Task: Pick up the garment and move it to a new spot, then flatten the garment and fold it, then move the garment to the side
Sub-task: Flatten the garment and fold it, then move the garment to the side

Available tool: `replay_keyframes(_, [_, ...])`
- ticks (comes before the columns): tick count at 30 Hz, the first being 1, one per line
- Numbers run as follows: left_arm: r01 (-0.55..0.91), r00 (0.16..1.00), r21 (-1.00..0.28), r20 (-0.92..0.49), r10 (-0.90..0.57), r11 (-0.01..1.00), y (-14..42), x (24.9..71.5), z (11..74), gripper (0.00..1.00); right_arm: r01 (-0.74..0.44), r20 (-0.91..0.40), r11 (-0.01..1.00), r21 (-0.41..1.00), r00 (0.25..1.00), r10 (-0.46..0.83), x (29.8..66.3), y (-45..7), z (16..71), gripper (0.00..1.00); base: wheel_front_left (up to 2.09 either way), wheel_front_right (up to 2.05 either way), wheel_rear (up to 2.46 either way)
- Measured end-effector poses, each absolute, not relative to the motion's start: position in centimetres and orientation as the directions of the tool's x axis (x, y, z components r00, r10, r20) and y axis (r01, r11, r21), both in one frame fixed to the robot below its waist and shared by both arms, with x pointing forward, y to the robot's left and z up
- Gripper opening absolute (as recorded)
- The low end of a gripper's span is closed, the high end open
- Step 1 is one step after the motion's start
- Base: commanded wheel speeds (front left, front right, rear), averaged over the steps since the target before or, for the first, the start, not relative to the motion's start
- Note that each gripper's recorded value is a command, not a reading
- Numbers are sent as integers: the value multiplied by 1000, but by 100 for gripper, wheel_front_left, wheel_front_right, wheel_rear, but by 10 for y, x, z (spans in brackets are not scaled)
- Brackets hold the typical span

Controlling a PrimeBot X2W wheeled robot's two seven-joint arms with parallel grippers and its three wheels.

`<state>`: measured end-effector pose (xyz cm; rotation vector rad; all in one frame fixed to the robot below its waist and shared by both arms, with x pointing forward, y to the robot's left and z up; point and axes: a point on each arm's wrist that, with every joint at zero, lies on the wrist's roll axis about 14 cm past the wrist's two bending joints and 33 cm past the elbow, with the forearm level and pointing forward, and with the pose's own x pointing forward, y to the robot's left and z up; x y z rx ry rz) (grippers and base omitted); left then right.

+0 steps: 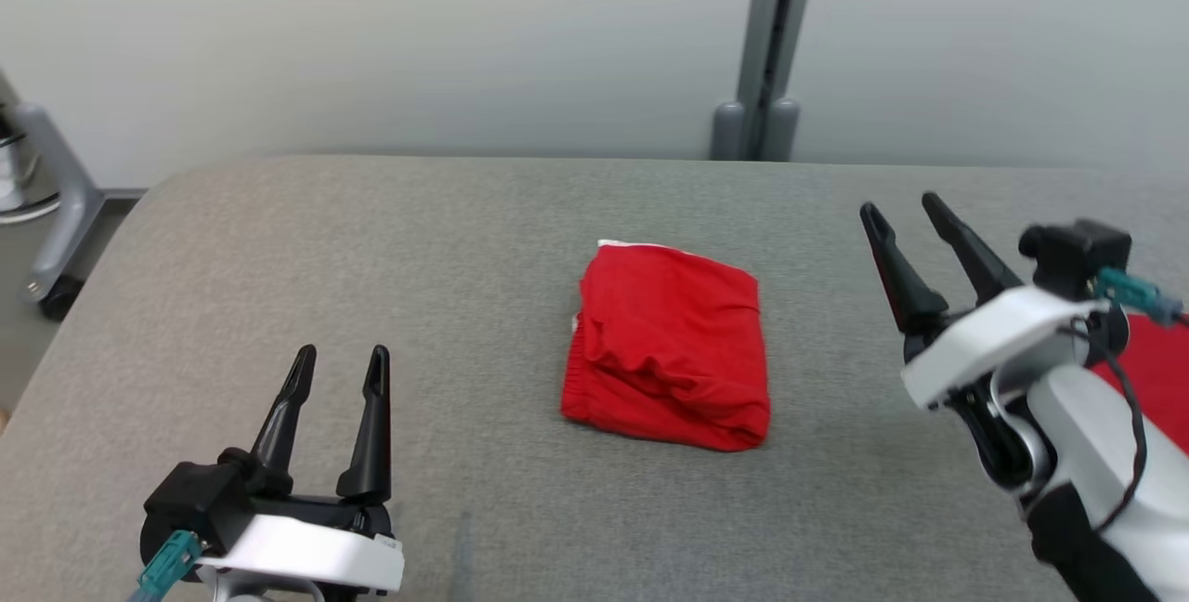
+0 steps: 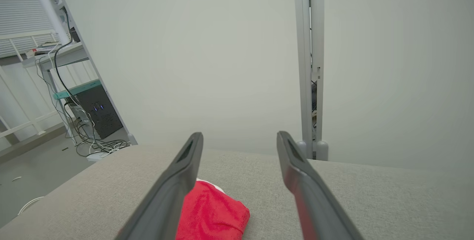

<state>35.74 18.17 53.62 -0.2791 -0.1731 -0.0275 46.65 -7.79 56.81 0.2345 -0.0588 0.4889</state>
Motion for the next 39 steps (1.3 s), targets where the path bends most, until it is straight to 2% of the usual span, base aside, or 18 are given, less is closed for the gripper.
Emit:
replay_keyframes(11, [71,981,-270,194,-18,960,177,364,542,100,-306,158,922,236,948,275,411,-131,544,100,0,0,0])
replay_keyframes(18, [69,986,-266,162,-26,962,176,362,530,100,-235,139,950,204,968,209,393,-145,530,100,0,0,0])
replay_keyframes(23, [77,990,-213,135,-49,974,174,359,521,100,-195,139,962,192,976,171,388,-150,527,100,0,0,0])
replay_keyframes(39, [46,993,-185,115,-25,982,180,355,514,100,-206,153,964,168,971,181,391,-138,531,100,0,0,0])
